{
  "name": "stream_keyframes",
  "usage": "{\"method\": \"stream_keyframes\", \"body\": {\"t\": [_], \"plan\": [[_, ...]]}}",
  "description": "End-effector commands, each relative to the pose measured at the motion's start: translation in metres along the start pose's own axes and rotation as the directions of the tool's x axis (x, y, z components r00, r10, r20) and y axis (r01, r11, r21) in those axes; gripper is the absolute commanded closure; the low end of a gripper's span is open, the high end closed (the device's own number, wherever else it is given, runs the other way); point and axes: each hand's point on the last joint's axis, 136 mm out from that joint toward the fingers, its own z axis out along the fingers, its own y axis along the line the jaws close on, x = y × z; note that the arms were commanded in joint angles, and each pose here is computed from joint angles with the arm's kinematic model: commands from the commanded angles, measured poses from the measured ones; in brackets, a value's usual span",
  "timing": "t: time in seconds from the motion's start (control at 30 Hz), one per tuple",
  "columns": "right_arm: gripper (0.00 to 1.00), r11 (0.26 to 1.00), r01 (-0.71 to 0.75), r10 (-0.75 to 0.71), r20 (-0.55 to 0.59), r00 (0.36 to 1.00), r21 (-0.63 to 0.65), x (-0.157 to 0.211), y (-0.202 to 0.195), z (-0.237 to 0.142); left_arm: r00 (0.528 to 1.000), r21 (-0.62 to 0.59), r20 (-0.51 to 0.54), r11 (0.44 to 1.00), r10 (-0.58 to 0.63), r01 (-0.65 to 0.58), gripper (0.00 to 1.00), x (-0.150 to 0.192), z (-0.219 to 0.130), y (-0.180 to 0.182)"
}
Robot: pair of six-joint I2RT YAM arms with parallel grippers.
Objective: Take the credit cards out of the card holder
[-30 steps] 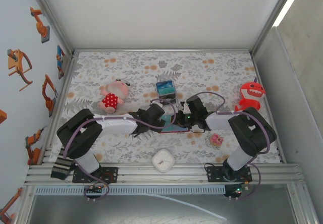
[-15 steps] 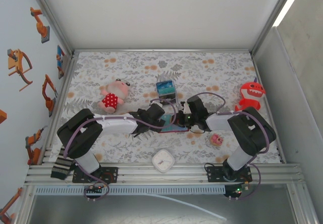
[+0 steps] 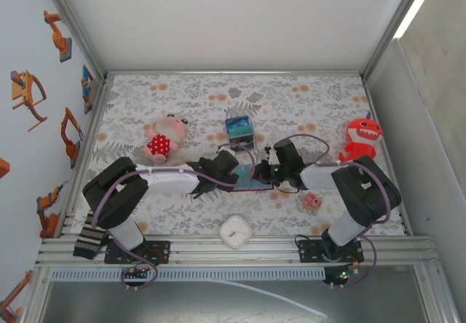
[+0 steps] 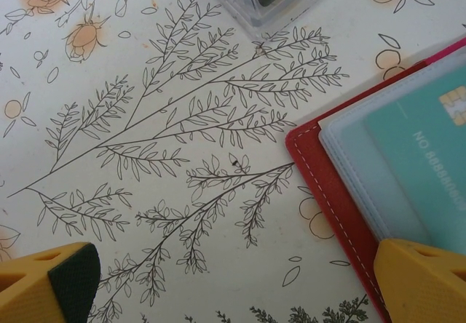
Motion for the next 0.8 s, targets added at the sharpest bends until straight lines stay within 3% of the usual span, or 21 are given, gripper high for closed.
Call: {"method": "stream_keyframes", "body": {"t": [0.0, 0.27, 0.77], "plan": [[1.0, 0.996, 0.042, -0.044, 0.021, 0.999, 0.081, -0.007, -0.005, -0.011, 1.0, -0.024, -0.025, 1.0, 0.016, -0.016, 0.03, 0.006, 0.0, 0.003], [1.0, 0.978, 0.108, -0.113, 0.022, 0.993, 0.179, -0.016, -0.003, -0.027, 1.0, -0.018, -0.011, 1.0, 0.019, -0.019, 0.03, 0.0, -0.003, 0.003], [1.0, 0.984, 0.116, -0.122, 0.037, 0.992, 0.138, -0.021, 0.012, -0.031, 0.994, 0.043, 0.105, 0.999, 0.025, -0.029, 0.03, -0.038, -0.016, -0.012]]}}
